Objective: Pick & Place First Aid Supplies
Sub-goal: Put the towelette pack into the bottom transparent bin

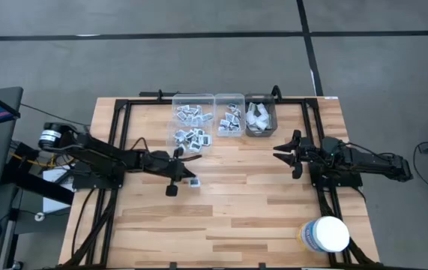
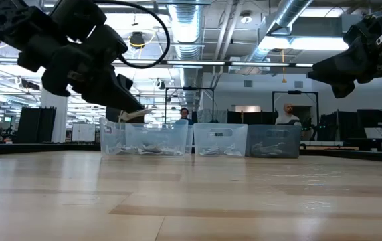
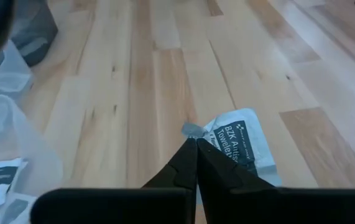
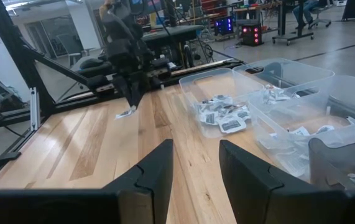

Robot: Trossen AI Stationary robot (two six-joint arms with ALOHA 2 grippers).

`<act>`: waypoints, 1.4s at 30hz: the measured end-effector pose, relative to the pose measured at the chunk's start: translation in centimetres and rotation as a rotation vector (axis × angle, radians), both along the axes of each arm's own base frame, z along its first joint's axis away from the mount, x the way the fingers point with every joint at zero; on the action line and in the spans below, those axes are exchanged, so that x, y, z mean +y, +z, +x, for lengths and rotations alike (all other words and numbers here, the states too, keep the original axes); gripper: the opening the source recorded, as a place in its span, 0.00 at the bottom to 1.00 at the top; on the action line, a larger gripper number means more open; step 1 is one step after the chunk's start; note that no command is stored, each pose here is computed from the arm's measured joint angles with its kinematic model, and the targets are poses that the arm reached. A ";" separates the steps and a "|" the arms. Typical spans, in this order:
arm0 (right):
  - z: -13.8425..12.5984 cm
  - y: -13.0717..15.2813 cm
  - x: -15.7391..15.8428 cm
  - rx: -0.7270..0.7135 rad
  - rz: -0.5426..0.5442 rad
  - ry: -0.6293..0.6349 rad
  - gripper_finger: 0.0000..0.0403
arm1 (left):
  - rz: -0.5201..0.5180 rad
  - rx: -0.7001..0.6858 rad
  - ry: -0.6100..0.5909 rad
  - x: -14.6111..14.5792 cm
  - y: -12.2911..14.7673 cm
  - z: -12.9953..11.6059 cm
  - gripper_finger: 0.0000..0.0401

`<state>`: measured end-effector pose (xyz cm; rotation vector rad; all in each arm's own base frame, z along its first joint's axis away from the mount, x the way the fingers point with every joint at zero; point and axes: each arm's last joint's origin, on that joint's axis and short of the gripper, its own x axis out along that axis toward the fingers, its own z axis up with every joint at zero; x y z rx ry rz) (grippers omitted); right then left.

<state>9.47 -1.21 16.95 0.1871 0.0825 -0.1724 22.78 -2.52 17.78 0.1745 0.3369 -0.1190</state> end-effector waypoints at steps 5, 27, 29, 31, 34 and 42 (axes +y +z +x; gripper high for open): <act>0.0 0.0 0.0 0.000 0.000 0.000 0.31 | 0.000 0.000 0.013 0.3 0.1 0.0 0.02; 0.0 0.0 0.0 0.000 0.000 0.000 0.31 | 0.062 -0.243 0.451 3.8 5.5 -3.4 0.02; 0.0 0.0 0.0 0.000 0.000 0.000 0.31 | 0.065 -0.233 0.460 3.9 5.6 -3.8 0.01; 0.0 0.0 0.0 0.000 0.000 0.000 0.31 | 0.066 -0.233 0.476 4.0 5.7 -4.1 0.02; 0.0 0.0 0.0 0.000 0.000 0.000 0.31 | 0.064 -0.242 0.515 4.1 5.9 -4.2 0.02; 0.0 0.0 0.0 0.000 0.000 0.000 0.31 | -0.156 0.038 0.717 6.5 8.1 -3.6 0.01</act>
